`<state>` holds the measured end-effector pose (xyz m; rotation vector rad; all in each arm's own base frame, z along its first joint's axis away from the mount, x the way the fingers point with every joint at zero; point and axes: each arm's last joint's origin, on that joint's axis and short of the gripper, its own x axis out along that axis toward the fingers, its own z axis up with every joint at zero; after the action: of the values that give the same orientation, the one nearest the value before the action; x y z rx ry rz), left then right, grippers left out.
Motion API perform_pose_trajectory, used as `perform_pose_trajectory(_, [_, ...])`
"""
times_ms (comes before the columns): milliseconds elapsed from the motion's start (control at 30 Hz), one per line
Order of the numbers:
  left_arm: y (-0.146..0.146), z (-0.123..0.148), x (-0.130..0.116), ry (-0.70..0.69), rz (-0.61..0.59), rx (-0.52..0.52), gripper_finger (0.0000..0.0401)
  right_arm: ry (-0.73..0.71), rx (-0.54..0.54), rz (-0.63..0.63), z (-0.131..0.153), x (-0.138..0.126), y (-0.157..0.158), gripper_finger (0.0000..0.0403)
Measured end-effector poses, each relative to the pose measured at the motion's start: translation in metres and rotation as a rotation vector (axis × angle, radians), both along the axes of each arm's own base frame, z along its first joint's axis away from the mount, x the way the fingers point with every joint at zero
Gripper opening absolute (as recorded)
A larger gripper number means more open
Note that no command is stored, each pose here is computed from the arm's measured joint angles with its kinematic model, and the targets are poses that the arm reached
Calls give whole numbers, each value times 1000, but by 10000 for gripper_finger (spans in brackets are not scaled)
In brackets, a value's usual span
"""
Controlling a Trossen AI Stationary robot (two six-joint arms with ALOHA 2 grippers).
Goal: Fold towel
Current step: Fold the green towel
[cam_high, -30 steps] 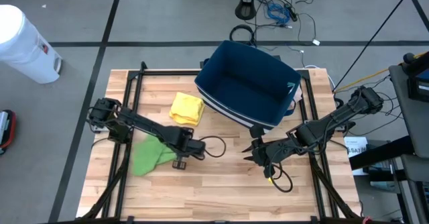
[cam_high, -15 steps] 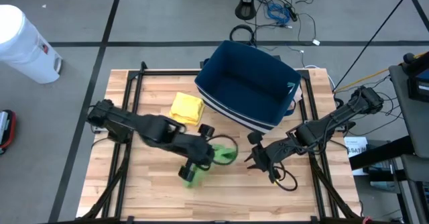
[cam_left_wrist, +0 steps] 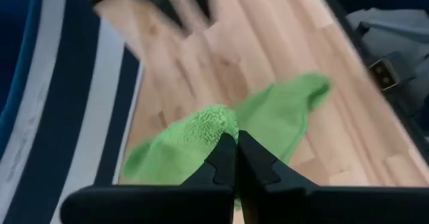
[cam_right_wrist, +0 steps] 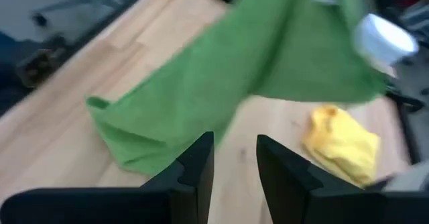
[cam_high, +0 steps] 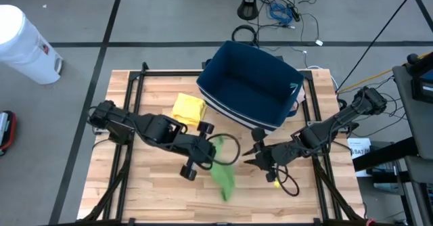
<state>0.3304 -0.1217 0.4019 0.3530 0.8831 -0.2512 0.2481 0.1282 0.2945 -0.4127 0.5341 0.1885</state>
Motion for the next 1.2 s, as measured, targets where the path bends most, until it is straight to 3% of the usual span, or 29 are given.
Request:
perform_pose_trajectory(233, [-16,4,0,-64,-122,-25,0,-54,38,35,6,7,-5,100])
perform_pose_trajectory(467, [-15,6,2,-85,-128,-30,0,-142,34,103,13,12,-2,100])
perform_pose_trajectory(767, [-14,6,3,-104,-120,4,0,-73,-25,119,-4,21,2,100])
perform_pose_trajectory(1200, [-15,7,4,-113,-123,-4,0,-83,-157,32,-15,32,1,100])
